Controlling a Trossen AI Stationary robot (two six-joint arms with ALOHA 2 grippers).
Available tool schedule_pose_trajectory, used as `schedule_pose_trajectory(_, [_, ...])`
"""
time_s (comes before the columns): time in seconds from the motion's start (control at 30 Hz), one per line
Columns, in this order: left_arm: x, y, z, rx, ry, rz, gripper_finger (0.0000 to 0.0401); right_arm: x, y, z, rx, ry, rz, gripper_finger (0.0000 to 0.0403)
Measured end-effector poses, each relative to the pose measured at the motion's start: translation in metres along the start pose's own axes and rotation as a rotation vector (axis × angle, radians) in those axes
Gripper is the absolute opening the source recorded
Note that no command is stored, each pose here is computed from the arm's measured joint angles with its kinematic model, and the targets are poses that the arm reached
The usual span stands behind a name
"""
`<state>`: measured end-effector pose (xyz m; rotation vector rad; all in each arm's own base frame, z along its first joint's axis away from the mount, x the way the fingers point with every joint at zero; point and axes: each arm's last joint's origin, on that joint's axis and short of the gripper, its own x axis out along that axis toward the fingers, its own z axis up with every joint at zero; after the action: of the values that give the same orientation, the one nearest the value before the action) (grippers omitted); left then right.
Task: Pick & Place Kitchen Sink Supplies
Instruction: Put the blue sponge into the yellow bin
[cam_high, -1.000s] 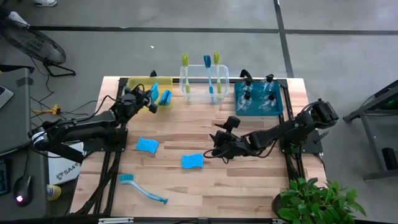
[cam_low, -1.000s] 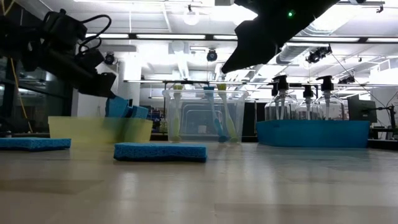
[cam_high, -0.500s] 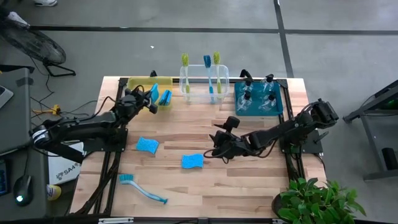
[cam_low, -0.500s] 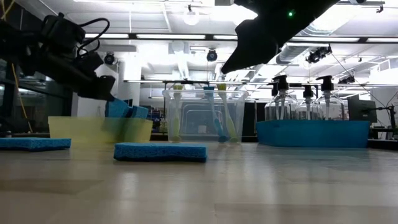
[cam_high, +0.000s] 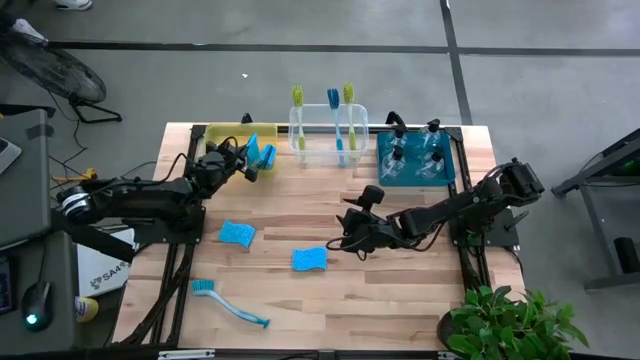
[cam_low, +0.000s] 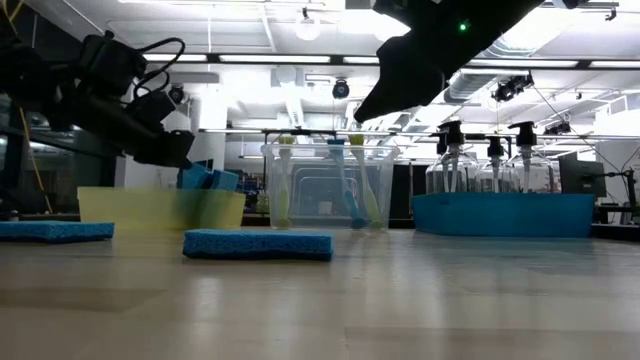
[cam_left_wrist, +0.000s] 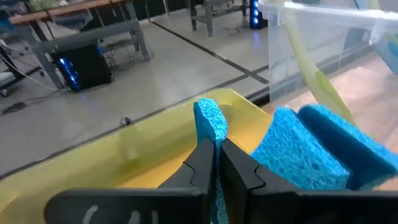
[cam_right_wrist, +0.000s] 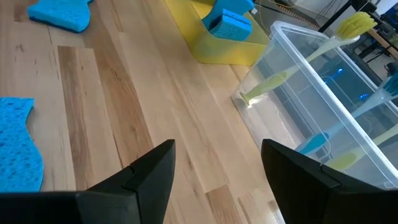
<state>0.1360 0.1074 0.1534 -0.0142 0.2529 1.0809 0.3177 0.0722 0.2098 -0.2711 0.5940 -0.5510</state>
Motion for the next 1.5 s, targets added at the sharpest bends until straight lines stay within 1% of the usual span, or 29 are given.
schedule_pose_trajectory(0.27, [0.0031,-0.0025,-0.0049,-0.014,0.029,-0.028,0.0012,0.0,0.0,0.0,0.0,0.0,0.0,0.0232])
schedule_pose_trajectory(0.57, [0.0029,-0.0053,-0.0051,-0.053,0.035,-0.124,0.0012,0.0,0.0002,-0.0001,0.001,0.001,0.008,0.0232])
schedule_pose_trajectory(1.07, [0.0027,-0.0061,-0.0063,-0.068,0.051,-0.152,0.0014,-0.0001,0.0004,-0.0001,0.002,0.002,0.013,0.0232])
schedule_pose_trajectory(1.17, [0.0026,-0.0067,-0.0071,-0.07,0.061,-0.172,0.0033,-0.0001,0.0006,-0.0001,0.003,0.002,0.018,0.0232])
schedule_pose_trajectory(1.4, [0.0022,-0.0087,-0.008,-0.103,0.077,-0.24,0.0129,-0.0002,0.0007,-0.0001,0.003,0.003,0.02,0.0232])
schedule_pose_trajectory(1.5, [0.0021,-0.0088,-0.0079,-0.117,0.078,-0.244,0.0162,-0.0002,0.0008,-0.0001,0.003,0.003,0.021,0.0232])
